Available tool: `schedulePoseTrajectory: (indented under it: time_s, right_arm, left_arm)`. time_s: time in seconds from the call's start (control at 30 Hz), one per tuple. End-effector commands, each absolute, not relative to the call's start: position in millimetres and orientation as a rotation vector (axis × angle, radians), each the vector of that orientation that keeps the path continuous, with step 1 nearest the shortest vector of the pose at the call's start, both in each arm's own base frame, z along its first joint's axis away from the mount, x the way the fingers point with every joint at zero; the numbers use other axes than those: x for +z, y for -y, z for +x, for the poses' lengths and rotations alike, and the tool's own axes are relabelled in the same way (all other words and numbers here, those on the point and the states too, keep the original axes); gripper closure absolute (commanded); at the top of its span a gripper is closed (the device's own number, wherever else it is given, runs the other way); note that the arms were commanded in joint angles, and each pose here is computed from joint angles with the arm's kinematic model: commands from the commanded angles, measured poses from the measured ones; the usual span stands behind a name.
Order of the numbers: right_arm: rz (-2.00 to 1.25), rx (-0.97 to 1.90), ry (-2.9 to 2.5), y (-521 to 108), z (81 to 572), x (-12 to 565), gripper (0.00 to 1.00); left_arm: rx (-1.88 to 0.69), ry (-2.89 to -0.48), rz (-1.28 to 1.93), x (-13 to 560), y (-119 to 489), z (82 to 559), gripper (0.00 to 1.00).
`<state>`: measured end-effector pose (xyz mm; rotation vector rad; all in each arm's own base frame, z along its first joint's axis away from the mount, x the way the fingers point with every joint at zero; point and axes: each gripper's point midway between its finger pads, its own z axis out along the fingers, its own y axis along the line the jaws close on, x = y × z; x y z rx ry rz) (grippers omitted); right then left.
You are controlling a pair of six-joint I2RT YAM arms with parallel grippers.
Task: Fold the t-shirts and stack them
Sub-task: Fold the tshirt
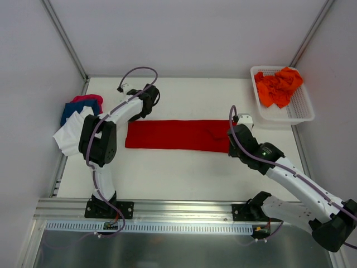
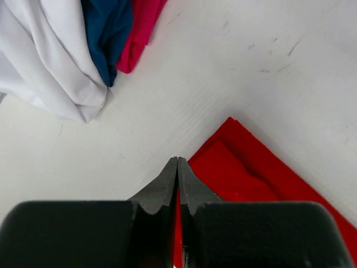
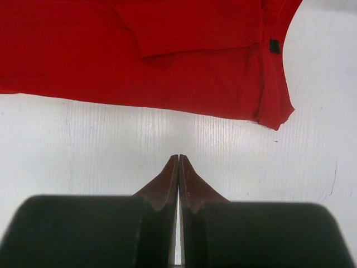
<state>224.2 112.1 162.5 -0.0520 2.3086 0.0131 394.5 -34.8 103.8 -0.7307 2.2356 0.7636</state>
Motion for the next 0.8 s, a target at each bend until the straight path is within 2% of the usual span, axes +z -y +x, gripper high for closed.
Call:
schedulePoseTrajectory:
  time_s: [0.0, 0.13, 0.3, 0.43, 0.77]
  right_arm:
    - [-0.050, -0.018, -2.317, -111.9, 223.9, 155.7, 0.99]
    - [-0.034, -0.056, -2.334, -116.1, 232.0, 141.2, 1.00]
    - [-0.035, -0.208, -2.402, -121.4, 248.9, 118.2, 1.00]
    - [-0.021, -0.286, -2.426, -127.4, 273.9, 109.9, 1.00]
    - [0.065, -0.263, -2.526, -121.3, 331.4, 85.3, 1.00]
  left_arm:
    - [0.711, -2.188, -0.739, 140.4, 31.5, 378.2, 1.00]
    - [0.729, -2.194, -0.661, 140.2, 39.2, 361.6, 1.00]
    - [0.752, -2.250, -0.610, 124.1, 46.5, 364.6, 1.00]
    - [0.646, -2.321, -0.594, 106.9, 64.3, 372.0, 1.00]
    - [0.552, -2.365, -0.510, 93.7, 70.9, 374.5, 1.00]
